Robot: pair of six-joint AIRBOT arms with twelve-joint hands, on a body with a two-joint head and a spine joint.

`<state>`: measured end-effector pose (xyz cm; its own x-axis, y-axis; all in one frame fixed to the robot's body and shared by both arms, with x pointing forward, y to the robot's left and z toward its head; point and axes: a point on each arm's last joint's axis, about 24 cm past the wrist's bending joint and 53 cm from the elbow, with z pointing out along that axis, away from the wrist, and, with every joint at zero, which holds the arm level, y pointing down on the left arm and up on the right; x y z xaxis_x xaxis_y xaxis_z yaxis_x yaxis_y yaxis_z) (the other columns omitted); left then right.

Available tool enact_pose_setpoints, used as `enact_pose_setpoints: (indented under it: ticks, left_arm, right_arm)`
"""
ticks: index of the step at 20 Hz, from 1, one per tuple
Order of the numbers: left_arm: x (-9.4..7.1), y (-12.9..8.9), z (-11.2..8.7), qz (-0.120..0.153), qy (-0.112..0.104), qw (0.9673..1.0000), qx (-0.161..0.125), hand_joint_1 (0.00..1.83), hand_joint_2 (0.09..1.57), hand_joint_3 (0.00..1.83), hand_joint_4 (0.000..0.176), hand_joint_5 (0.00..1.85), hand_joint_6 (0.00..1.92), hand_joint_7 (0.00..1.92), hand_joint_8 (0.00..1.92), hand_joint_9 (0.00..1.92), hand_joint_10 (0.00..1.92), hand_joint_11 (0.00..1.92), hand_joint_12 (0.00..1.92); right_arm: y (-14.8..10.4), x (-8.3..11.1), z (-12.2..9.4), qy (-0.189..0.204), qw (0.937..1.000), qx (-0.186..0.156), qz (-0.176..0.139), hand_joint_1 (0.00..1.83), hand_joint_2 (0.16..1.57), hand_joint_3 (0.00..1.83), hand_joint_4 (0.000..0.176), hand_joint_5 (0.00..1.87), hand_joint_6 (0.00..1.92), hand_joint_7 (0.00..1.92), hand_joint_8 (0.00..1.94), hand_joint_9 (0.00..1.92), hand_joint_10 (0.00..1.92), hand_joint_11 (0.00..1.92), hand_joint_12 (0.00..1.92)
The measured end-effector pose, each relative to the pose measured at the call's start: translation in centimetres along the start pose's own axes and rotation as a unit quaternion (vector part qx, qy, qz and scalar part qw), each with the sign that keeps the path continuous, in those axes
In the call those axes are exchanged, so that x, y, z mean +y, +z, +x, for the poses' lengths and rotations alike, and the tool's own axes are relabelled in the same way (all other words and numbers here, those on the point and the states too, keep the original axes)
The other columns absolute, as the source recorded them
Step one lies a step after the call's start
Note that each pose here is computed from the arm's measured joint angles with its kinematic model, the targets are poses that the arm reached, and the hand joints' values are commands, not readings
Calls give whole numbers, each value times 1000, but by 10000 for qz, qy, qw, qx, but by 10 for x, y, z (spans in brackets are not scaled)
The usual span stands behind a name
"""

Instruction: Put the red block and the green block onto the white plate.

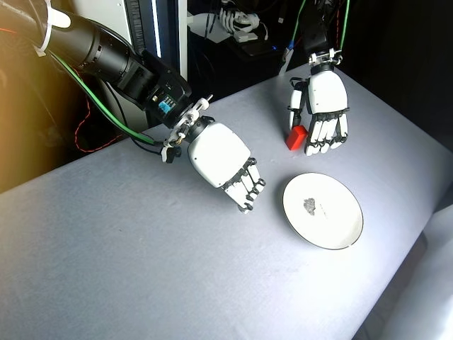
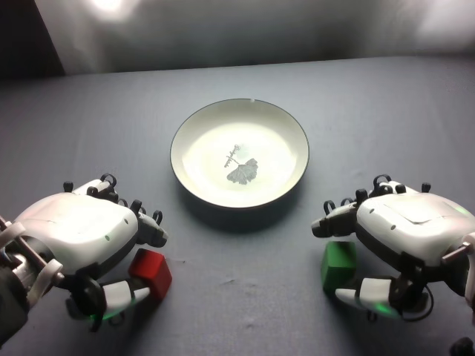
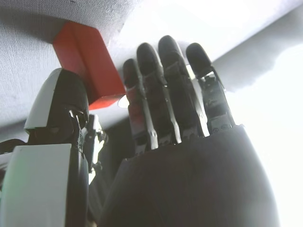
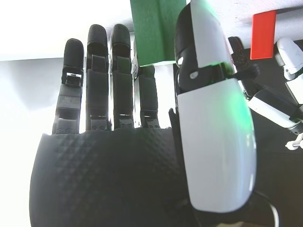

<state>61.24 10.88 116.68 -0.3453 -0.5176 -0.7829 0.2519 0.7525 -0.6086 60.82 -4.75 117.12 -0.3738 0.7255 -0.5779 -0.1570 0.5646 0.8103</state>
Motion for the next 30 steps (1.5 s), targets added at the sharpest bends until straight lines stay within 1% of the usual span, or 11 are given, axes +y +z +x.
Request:
enact_pose_setpoints:
  ticks: [2,3,4,5,6,7,8,22,28,29,30]
  left_arm:
    - [0,0,0,0,0,10000,0,1056,1184,0,0,815,20,906,26,811,70,168,1077]
    - [0,0,0,-1,0,10000,-4,1104,1178,33,0,815,980,961,19,856,74,193,1124]
    - [0,0,0,-1,0,10000,-4,1103,1205,17,0,783,1220,1000,25,891,84,201,1139]
    - [0,0,0,-2,-1,10000,-7,1201,1184,0,0,789,1163,936,1144,989,132,257,1183]
    - [0,0,0,-3,-1,10000,-9,1201,1184,0,0,789,1163,936,1144,989,132,257,1183]
    - [0,0,0,-1,-2,10000,-9,1324,1179,0,0,813,1109,949,1164,746,1145,239,1270]
    - [0,0,0,-3,-3,10000,-9,1346,1185,1,0,803,1110,930,1202,687,1380,217,1314]
    - [-3,1,-4,29,-26,10000,-57,1358,1164,1,0,880,1005,917,1192,729,1383,326,1253]
    - [-12,3,-27,92,-31,9995,-310,1355,1173,0,0,870,1016,899,1218,714,1412,316,1269]
    - [-16,4,-33,130,-44,9992,-376,1233,1175,0,0,875,1024,872,1290,706,1040,291,1273]
    - [-21,6,-40,176,-48,9989,-436,1329,1164,5,0,884,998,908,1209,729,1293,305,1279]
  right_arm:
    - [0,0,0,2,10000,-2,3,1138,1077,1,0,697,7,726,6,667,20,159,943]
    - [0,0,0,1,10000,0,1,1159,1107,1,0,753,11,776,8,700,18,174,961]
    - [0,0,0,3,10000,3,0,1180,1119,3,0,796,22,808,14,725,23,198,975]
    - [0,0,0,1,10000,3,-1,1194,1124,30,0,911,1072,946,785,890,28,378,951]
    - [0,0,0,1,10000,1,-1,1194,1124,30,0,911,1072,946,785,890,28,378,951]
    - [0,0,0,1,10000,1,-1,1195,1147,11,21,902,1117,919,1024,949,38,413,981]
    - [0,0,0,3,10000,3,0,1204,1141,0,28,931,1065,940,1047,1003,51,460,991]
    - [3,17,-12,45,9997,-146,-170,1222,1113,1,16,945,1021,1038,922,1115,53,560,989]
    - [4,30,-35,-3,9990,-344,-291,1220,1115,2,16,943,1021,1033,931,1122,39,561,983]
    - [4,35,-39,7,9987,-381,-344,1219,1120,1,8,924,1041,1031,946,1121,35,557,987]
    - [2,43,-41,-70,9984,-392,-412,1223,1113,0,9,941,1018,1048,915,1132,35,573,982]
